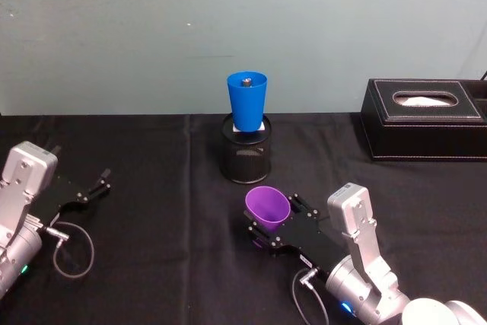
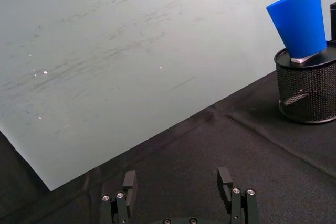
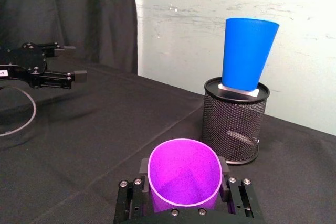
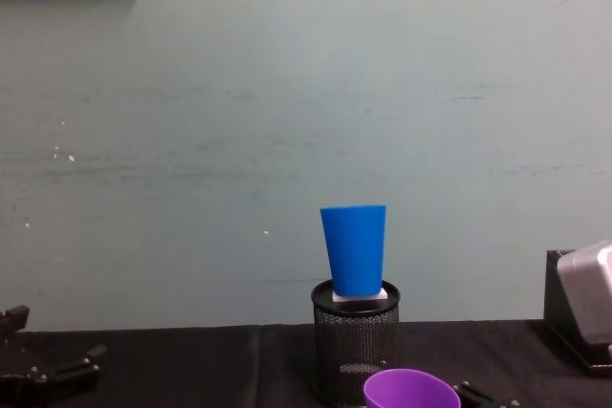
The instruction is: Pick up one cup with a gripper and tap it against the other cup.
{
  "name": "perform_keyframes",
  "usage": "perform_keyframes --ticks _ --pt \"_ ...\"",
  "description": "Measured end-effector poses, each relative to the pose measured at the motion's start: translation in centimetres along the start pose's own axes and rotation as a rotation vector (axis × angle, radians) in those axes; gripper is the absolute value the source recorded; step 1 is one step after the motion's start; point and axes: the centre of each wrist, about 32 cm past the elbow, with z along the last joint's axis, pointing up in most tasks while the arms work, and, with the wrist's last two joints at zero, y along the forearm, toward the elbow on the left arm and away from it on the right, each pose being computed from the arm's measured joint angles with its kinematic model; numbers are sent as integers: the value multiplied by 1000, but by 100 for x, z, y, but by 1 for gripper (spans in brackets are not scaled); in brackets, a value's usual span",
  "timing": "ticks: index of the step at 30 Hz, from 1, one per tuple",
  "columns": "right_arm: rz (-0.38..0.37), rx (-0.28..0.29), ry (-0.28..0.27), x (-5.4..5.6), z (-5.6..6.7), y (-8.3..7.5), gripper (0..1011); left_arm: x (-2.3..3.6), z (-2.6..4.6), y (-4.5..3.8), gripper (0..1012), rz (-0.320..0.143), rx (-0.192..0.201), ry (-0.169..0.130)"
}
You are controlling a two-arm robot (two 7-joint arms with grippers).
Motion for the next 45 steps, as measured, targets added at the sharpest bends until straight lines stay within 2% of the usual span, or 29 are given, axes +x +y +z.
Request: perform_keyframes --ticks 7,18,26,29,37,41,45 --pt "0 0 0 2 4 1 729 0 0 0 1000 0 0 0" --pt "0 0 -1 2 7 2 990 0 0 0 1000 0 0 0" --pt "0 1 -1 3 10 3 1003 0 0 0 1000 0 0 0" --pt "-2 16 -2 6 44 3 1003 0 0 0 1000 0 0 0" --pt "-22 97 15 26 246 -28 1003 0 0 0 1000 0 0 0" --pt "-69 130 34 53 345 -51 1002 0 0 0 1000 0 0 0" --pt "-200 130 40 68 407 -53 1003 0 0 0 1000 0 0 0"
